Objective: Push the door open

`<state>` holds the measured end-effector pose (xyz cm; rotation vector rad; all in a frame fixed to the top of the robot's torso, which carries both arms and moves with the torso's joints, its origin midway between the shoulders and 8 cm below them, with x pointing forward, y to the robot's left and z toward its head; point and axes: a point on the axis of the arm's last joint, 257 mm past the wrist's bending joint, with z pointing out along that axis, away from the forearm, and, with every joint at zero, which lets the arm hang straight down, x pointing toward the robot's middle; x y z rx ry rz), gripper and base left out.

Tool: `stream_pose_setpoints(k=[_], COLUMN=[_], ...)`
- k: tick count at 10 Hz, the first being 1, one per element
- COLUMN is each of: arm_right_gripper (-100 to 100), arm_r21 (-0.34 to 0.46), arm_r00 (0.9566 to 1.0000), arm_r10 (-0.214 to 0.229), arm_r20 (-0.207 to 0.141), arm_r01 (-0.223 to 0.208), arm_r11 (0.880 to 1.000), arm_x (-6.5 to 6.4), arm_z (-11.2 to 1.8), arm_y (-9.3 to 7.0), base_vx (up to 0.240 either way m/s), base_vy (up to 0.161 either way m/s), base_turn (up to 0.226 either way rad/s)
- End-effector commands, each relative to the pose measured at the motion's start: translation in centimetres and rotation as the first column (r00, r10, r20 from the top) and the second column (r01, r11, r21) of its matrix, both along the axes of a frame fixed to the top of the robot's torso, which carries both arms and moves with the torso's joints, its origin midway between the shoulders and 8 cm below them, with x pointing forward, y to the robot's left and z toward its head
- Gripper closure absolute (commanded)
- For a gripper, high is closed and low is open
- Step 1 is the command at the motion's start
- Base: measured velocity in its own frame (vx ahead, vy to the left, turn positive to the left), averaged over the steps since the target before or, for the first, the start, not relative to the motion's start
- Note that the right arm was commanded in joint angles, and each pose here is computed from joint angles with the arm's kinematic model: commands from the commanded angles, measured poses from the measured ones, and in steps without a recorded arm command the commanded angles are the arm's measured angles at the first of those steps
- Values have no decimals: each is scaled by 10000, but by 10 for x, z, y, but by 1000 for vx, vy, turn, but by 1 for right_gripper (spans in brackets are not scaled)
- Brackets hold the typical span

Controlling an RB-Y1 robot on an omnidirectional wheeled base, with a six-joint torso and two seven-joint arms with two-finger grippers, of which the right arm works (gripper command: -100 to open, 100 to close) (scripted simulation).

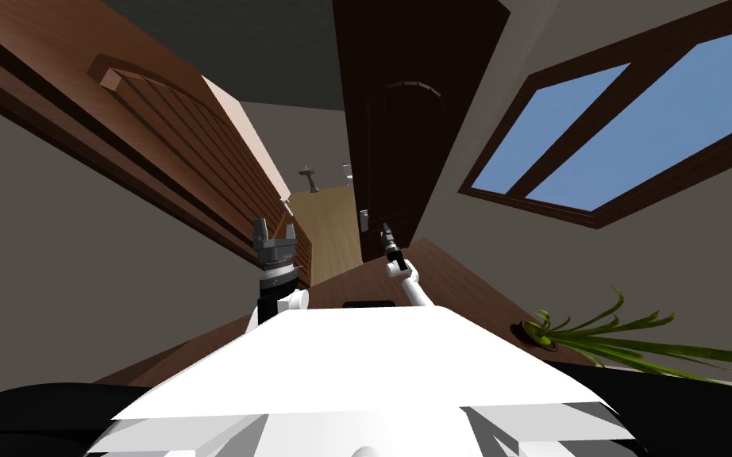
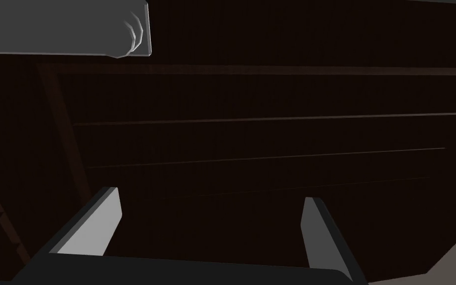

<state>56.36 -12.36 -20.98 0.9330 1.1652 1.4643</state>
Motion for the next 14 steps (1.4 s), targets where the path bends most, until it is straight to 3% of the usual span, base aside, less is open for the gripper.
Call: stream_pose_setpoints(k=[1,5,6,7,8,12,14], arm_right_gripper=[-100,-100,-100,-100,-100,-100,-100], arm_r21=[-27,-99,-90,-129,-128,-213,-252], arm_r00=[9998,9974,9969,9954,9946,9872,9811], arm_r10=[57,294,416,401,520,685,841], arm_r20=[-207,-660,-673,-869,-903,-1442,-1741], arm_r01=[-58,-301,-423,-414,-534,-723,-898], arm_r11=[10000,9995,9991,9991,9985,9972,9956], arm_x=[3,13,18,17,22,26,30], arm_z=[-10,-28,-26,-36,-35,-56,-66], arm_y=[3,17,24,23,30,41,51], base_vx=[32,39,44,42,48,40,47], base_vy=[-32,-41,-37,-34,-40,-43,-46], base_turn=[35,40,49,24,37,42,44])
